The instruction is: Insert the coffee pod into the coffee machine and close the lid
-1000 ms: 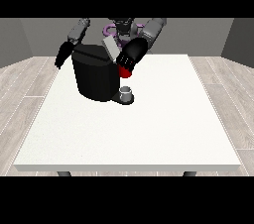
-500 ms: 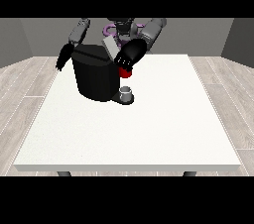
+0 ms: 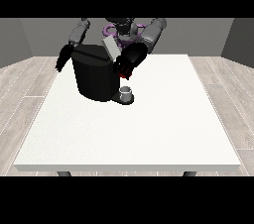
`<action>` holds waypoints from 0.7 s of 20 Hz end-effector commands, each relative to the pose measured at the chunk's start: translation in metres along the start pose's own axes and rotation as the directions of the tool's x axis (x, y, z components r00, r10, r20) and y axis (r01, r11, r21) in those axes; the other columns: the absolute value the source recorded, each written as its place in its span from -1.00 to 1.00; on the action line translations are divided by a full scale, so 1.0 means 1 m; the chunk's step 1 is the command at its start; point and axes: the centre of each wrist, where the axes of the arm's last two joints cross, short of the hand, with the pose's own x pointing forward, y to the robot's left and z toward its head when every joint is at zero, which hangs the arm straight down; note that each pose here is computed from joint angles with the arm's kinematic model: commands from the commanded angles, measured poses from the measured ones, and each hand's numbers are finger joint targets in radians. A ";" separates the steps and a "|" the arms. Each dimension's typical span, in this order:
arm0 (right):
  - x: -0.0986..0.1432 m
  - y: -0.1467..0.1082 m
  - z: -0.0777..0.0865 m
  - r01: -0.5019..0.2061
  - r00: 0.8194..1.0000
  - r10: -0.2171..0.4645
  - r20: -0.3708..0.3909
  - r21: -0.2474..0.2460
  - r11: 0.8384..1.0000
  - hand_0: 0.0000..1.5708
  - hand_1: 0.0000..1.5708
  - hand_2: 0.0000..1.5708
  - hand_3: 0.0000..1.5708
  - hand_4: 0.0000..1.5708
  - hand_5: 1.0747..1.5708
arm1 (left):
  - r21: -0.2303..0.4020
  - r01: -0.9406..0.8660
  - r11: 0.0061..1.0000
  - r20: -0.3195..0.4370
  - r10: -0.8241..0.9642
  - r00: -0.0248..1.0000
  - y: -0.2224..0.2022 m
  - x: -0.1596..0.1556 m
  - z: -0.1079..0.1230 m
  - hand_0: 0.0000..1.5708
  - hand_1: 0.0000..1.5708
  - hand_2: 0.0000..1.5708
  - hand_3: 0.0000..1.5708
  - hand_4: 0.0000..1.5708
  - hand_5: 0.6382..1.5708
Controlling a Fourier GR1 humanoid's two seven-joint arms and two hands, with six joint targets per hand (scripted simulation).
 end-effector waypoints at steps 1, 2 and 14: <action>-0.002 -0.004 -0.004 -0.014 1.000 0.013 -0.014 -0.013 1.000 -1.00 -1.00 -1.00 -1.00 -0.86 1.00 | 0.014 0.029 0.999 -0.023 -0.029 0.999 -0.004 0.004 -0.003 -1.00 -1.00 -0.19 -0.35 -1.00 1.00; -0.018 -0.002 0.011 -0.022 0.999 0.022 -0.031 0.003 1.000 -1.00 -1.00 -1.00 -1.00 -0.89 1.00 | -0.009 0.016 1.000 -0.027 -0.016 1.000 -0.002 -0.009 0.005 -1.00 -1.00 -0.21 -0.38 -1.00 1.00; -0.056 -0.024 0.012 -0.010 0.986 -0.004 -0.168 -0.081 0.997 -1.00 -1.00 -1.00 -1.00 -0.81 1.00 | -0.104 -0.044 0.994 -0.032 0.041 0.999 -0.054 0.019 -0.006 -1.00 -1.00 -1.00 -0.81 -1.00 1.00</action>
